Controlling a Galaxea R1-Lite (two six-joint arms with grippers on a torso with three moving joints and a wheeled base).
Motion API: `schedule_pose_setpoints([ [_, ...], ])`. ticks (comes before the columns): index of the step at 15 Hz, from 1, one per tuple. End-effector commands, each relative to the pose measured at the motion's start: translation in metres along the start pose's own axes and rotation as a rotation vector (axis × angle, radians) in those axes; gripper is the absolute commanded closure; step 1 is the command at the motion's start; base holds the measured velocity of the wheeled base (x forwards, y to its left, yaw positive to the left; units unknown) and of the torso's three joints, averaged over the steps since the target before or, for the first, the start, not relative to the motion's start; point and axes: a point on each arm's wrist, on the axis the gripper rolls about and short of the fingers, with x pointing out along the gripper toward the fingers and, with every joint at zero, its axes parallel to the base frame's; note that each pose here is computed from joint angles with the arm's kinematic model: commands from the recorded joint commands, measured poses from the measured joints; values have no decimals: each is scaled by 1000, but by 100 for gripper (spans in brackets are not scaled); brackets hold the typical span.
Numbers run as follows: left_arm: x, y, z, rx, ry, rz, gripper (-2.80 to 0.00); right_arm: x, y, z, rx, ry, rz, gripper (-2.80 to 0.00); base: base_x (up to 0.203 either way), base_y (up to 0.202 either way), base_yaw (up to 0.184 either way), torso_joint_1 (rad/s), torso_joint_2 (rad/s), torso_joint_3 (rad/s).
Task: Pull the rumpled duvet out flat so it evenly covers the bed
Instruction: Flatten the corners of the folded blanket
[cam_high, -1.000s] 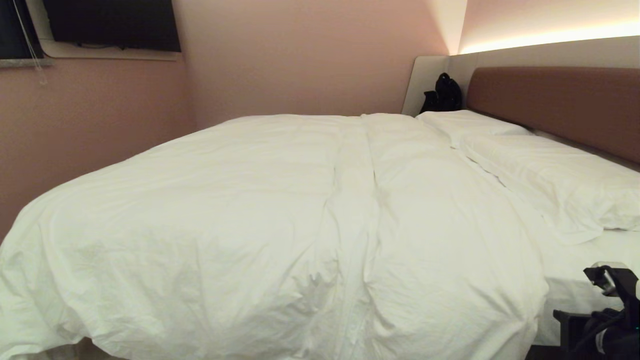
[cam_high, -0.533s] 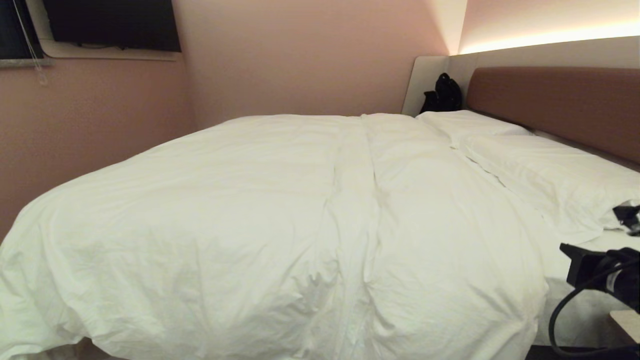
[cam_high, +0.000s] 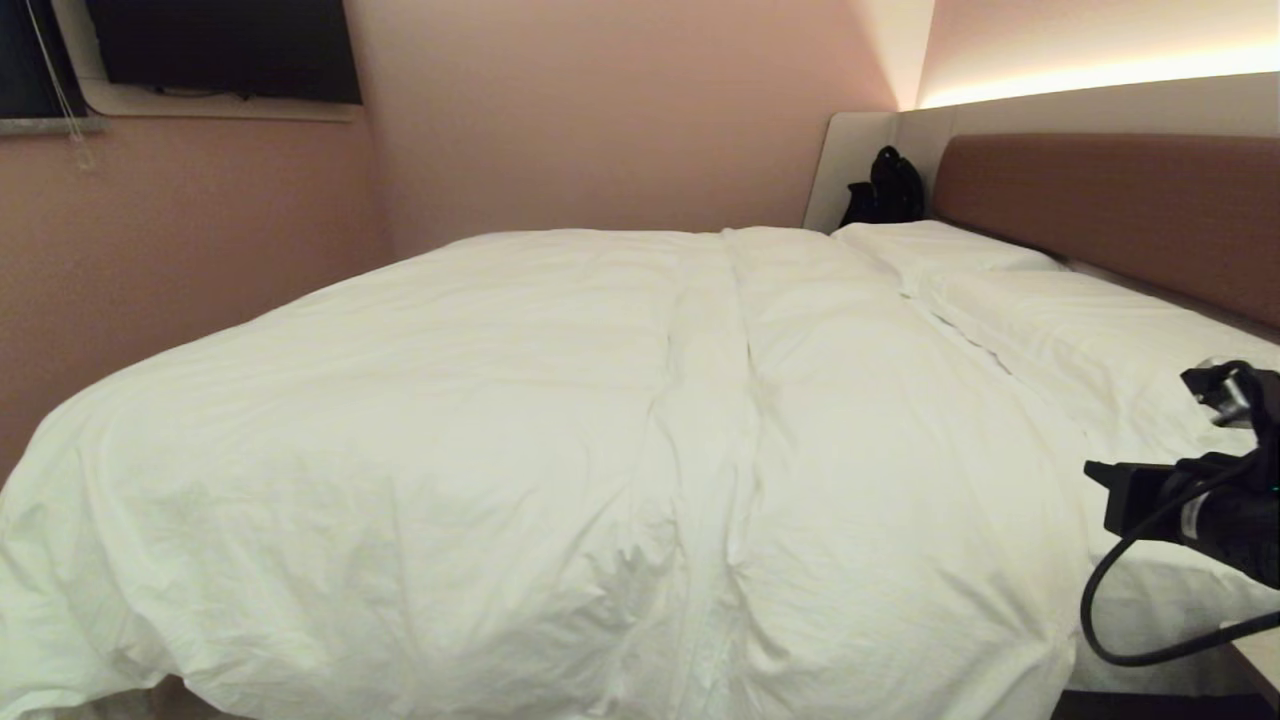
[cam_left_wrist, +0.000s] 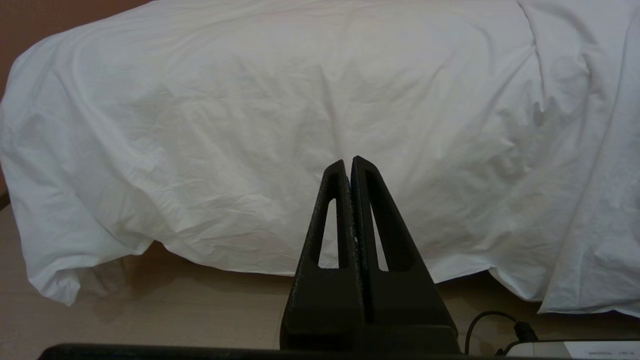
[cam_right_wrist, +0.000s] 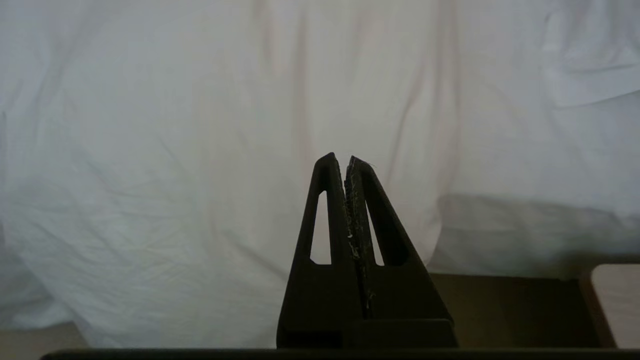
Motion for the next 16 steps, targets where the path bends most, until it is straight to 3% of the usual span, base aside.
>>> schedule_pose_setpoints([
  [1,0,0,0,1,1,0,0,32,7,-15,-4,137,15,0,0,0,0,0,0,0],
  [5,0,0,0,1,1,0,0,52,11,-36,-33,193,25,0,0,0,0,0,0,0],
  [11,0,0,0,1,1,0,0,90,10,-62,-55,230,-67,0,0,0,0,0,0,0],
  [16,0,0,0,1,1,0,0,76,8,-68,-41,237,-74,0,0,0,0,0,0,0],
])
